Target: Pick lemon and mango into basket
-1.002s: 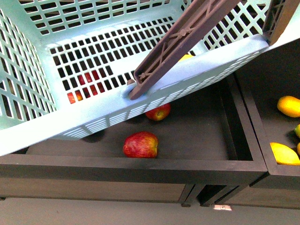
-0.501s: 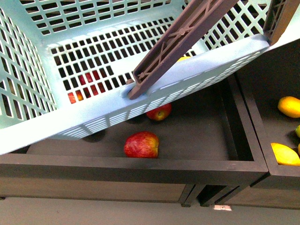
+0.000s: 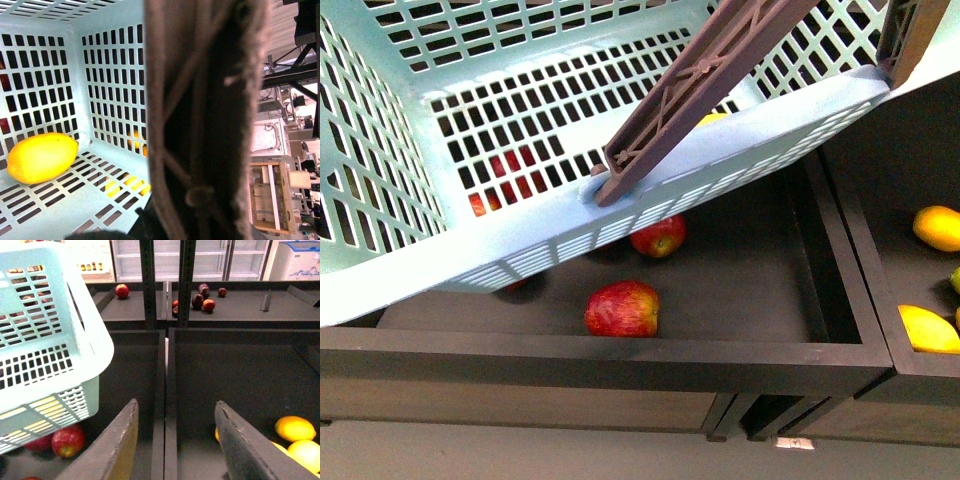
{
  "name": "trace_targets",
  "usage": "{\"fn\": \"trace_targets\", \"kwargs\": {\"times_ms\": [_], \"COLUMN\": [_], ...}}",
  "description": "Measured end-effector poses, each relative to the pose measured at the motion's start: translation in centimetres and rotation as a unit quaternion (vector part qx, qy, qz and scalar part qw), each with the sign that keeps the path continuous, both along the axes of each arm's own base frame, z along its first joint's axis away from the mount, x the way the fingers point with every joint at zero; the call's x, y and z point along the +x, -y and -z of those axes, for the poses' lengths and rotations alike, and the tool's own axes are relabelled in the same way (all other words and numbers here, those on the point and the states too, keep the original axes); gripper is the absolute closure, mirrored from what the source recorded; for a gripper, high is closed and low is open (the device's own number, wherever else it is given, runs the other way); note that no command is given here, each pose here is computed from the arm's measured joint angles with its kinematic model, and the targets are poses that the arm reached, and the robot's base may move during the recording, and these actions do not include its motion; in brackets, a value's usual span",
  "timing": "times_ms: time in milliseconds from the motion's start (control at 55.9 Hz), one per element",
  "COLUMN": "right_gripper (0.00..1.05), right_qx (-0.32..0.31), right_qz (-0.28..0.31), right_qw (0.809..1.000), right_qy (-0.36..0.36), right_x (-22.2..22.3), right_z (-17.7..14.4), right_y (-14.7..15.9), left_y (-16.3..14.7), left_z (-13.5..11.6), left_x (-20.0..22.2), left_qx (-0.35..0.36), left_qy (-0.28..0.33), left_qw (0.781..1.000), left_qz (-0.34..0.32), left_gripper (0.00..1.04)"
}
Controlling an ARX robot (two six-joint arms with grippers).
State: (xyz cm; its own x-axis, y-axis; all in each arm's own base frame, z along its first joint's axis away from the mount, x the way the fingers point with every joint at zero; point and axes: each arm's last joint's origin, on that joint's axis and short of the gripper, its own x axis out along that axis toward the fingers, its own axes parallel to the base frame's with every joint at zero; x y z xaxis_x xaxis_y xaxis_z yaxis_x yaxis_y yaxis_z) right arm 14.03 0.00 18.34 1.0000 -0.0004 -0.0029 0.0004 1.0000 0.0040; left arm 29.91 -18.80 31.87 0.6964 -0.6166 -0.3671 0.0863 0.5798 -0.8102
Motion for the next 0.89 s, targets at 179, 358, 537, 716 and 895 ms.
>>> {"fn": "trace_targets", "kwargs": {"times_ms": [179, 358, 537, 716, 895], "right_gripper": [0.15, 0.09, 0.09, 0.09, 0.09], "right_qx": [0.0, 0.0, 0.0, 0.0, 0.0], "right_qz": [0.002, 0.002, 0.001, 0.001, 0.0], "right_qw": [1.0, 1.0, 1.0, 1.0, 1.0], "right_qy": [0.0, 0.001, 0.0, -0.001, -0.001], "right_x": [-0.01, -0.03, -0.04, -0.06, -0.06], "right_z": [0.01, 0.01, 0.03, 0.12, 0.15], "right_y": [0.01, 0.02, 0.01, 0.0, 0.0], "left_y": [0.06, 0.38, 0.22, 0.03, 0.05], "left_z": [0.0, -0.02, -0.04, 0.0, -0.02], "left_x": [-0.04, -0.25, -0.14, -0.01, -0.02], "left_qx": [-0.001, -0.007, -0.004, 0.0, -0.001], "left_qy": [0.0, -0.006, -0.002, -0.001, -0.001], "left_qw": [1.0, 1.0, 1.0, 1.0, 1.0], "left_qz": [0.002, 0.014, 0.006, -0.003, 0.002], "left_gripper": [1.0, 1.0, 1.0, 1.0, 1.0]}}
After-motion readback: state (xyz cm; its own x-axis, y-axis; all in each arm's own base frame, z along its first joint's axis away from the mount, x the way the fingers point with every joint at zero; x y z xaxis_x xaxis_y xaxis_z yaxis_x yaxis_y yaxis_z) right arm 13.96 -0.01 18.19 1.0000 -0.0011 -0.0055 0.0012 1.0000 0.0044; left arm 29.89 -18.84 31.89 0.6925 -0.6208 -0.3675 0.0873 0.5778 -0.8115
